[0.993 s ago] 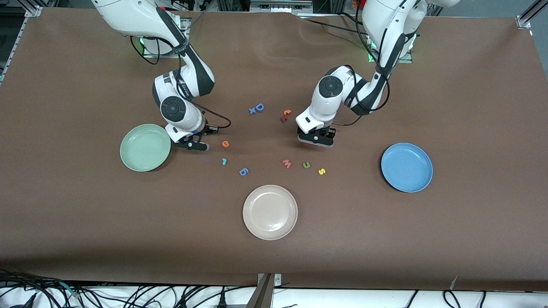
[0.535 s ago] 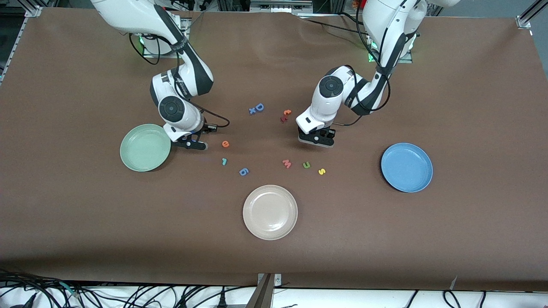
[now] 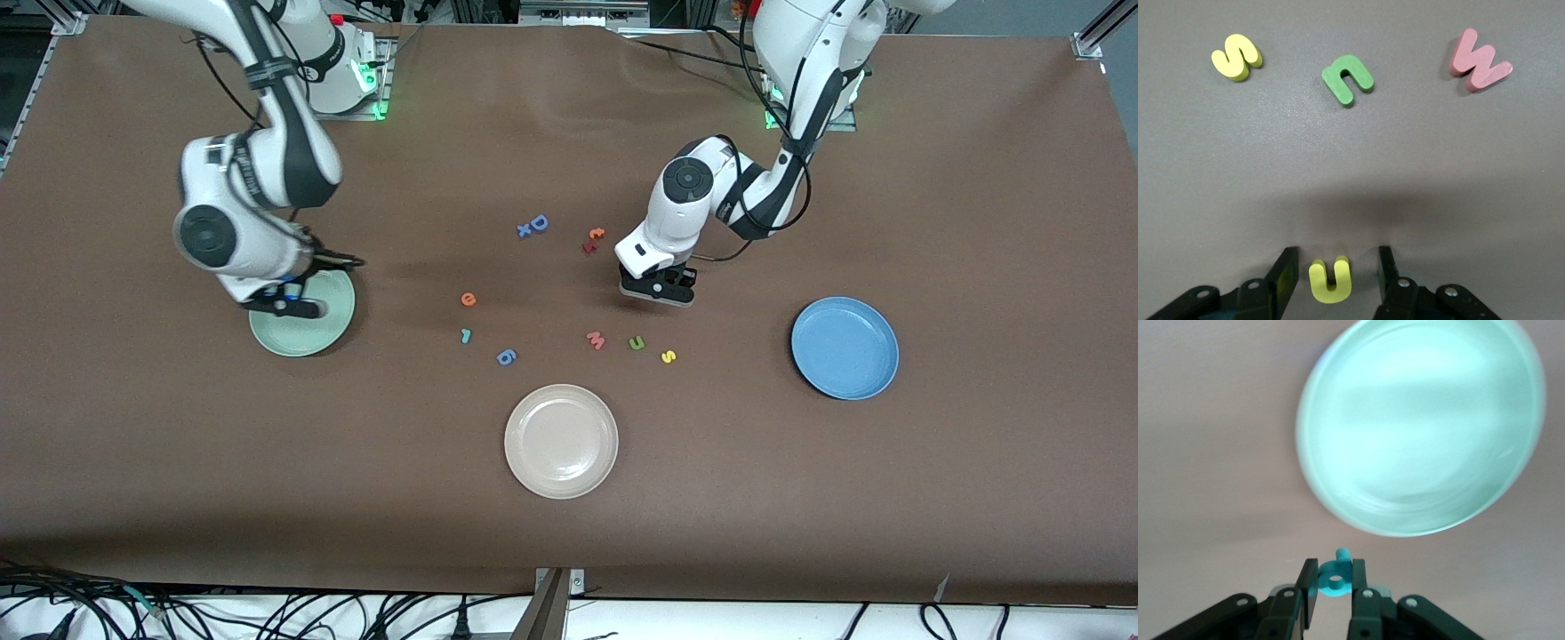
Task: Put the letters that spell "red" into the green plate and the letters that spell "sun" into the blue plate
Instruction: 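Carry the d onto the green plate while the left gripper grasps the u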
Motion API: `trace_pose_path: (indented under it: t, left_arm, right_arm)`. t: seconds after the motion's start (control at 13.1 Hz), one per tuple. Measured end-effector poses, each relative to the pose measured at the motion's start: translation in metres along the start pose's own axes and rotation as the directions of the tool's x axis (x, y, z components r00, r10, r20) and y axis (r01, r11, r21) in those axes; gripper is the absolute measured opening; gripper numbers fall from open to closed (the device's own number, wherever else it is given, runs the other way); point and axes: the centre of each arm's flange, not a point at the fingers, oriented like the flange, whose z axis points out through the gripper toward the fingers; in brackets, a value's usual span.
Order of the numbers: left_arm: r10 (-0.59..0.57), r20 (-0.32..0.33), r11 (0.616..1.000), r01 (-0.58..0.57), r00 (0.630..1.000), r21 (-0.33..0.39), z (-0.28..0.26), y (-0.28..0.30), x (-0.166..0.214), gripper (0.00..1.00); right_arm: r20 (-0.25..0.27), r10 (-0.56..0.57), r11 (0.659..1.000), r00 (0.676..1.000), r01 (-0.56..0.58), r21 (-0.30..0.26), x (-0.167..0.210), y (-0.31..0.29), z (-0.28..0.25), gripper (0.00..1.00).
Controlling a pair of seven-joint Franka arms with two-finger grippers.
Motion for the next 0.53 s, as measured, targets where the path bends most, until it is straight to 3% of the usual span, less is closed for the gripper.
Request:
trace_pose_path:
  t: [0.23,0.53]
  left_arm:
    - [0.000,0.008,1.000,0.000,1.000,0.004,0.000,0.000,0.000,0.55]
    - [0.000,0.023,1.000,0.000,1.000,0.013,-0.002,-0.001,-0.002,0.46]
  right_arm:
    - [0.010,-0.042,0.999,0.999,0.042,0.004,0.029,0.059,0.015,0.25]
    - [0.017,-0.072,0.997,0.997,0.073,-0.028,0.061,0.077,0.062,0.25]
